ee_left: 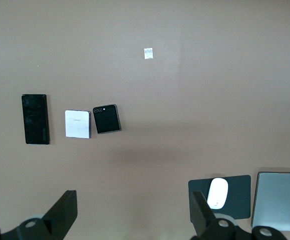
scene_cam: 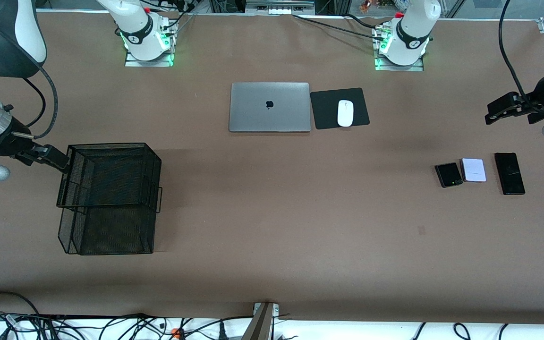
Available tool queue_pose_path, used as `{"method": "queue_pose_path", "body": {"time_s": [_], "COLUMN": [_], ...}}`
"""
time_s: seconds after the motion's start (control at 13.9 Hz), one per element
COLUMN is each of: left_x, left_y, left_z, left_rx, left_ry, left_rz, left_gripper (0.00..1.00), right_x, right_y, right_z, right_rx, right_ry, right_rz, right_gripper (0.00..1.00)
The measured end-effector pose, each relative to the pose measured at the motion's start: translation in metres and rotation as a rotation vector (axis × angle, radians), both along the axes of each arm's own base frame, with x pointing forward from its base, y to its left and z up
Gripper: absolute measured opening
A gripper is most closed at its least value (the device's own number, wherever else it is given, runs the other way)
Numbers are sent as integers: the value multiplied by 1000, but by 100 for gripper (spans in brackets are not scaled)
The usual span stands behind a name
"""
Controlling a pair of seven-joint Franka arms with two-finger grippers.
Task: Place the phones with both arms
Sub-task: 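Move the left gripper toward the small black flip phone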
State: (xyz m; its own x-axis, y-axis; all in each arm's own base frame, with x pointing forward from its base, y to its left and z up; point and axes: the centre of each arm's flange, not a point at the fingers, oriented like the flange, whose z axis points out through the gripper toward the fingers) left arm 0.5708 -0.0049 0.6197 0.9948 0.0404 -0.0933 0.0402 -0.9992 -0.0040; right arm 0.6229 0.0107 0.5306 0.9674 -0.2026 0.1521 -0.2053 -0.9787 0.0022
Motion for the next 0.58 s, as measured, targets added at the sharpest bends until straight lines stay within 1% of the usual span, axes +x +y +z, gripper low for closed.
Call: {"method": "queue_pose_path", "body": {"time_s": [0.36, 0.58], "left_x": [0, -1], "left_y": [1, 3], "left_z": [0, -3], "left_rx": [0, 0], "left_ry": [2, 15], "left_rz": [1, 4], "left_gripper": [100, 100], "right_x": [0, 0], "right_y": [1, 1], "right_z": [0, 0], "right_rx": [0, 0], "right_ry": [2, 3], "right_rz": [2, 2], "right_gripper": [100, 100]}}
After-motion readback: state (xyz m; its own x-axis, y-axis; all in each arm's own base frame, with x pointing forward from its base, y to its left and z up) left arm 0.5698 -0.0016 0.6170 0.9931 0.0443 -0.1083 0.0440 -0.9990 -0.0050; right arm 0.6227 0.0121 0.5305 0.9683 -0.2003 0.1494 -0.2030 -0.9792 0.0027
